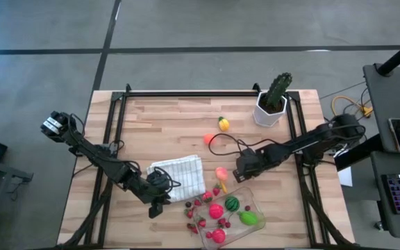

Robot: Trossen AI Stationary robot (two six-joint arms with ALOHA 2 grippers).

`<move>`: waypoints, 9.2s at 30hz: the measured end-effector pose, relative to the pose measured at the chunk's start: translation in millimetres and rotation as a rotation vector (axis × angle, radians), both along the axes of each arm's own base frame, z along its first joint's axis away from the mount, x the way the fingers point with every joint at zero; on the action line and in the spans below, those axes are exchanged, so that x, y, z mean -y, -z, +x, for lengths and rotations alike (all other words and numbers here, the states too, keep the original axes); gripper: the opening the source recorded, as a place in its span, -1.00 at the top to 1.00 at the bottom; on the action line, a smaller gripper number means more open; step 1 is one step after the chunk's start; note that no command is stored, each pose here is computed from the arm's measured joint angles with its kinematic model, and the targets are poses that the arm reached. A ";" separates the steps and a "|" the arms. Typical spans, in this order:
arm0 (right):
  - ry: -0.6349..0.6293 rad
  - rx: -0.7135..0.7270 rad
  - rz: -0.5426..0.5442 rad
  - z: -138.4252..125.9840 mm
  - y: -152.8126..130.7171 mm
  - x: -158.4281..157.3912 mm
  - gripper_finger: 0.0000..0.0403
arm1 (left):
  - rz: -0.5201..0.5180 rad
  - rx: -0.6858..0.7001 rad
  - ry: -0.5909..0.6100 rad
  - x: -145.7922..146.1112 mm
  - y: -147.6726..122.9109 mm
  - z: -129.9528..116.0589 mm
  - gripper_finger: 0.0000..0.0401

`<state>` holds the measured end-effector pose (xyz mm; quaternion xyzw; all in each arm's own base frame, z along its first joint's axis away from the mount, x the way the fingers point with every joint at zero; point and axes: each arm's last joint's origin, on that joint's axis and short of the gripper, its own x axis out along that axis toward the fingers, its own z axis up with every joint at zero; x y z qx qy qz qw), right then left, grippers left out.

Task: Pick and placing Produce into tupperware
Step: Put the red cherry into the transparent bin, then put the strawberry into the transparent bin

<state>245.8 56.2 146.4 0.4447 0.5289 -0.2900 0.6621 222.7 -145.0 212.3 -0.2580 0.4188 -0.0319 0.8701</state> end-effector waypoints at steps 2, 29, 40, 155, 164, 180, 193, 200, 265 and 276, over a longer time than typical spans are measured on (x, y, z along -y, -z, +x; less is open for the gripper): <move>0.002 0.029 -0.007 1.6 -6.5 0.0 0.70 | 0.000 0.000 0.000 0.0 0.0 0.0 0.60; -0.508 0.198 0.188 43.5 -91.8 -105.2 0.70 | 0.019 0.047 -0.043 -0.9 -2.3 2.5 0.60; -0.454 0.198 0.042 45.1 -96.1 -109.3 0.10 | 0.021 0.045 -0.037 -0.7 -1.9 2.5 0.60; -0.316 0.075 -0.202 12.9 -116.9 -67.6 -0.21 | 0.376 0.265 0.379 50.5 66.9 63.6 0.17; -0.317 0.069 -0.204 12.4 -115.9 -67.3 -0.19 | 0.395 0.269 0.390 49.1 67.4 64.3 0.17; -0.317 0.065 -0.205 12.1 -115.7 -67.1 -0.19 | 0.401 0.249 0.391 46.4 73.2 61.5 0.03; -0.309 0.060 -0.204 11.6 -114.6 -66.8 -0.20 | 0.430 0.276 0.415 51.3 71.2 70.0 0.03; -0.309 0.057 -0.205 11.3 -113.7 -66.7 -0.20 | 0.432 0.267 0.415 52.0 73.3 71.5 0.03; -0.288 0.039 -0.204 9.5 -109.4 -65.9 -0.19 | 0.483 0.187 0.421 48.0 63.6 68.3 0.33; -0.287 -0.007 -0.249 4.7 -108.3 -63.2 -0.18 | 0.561 0.192 0.348 29.3 -13.3 46.3 0.34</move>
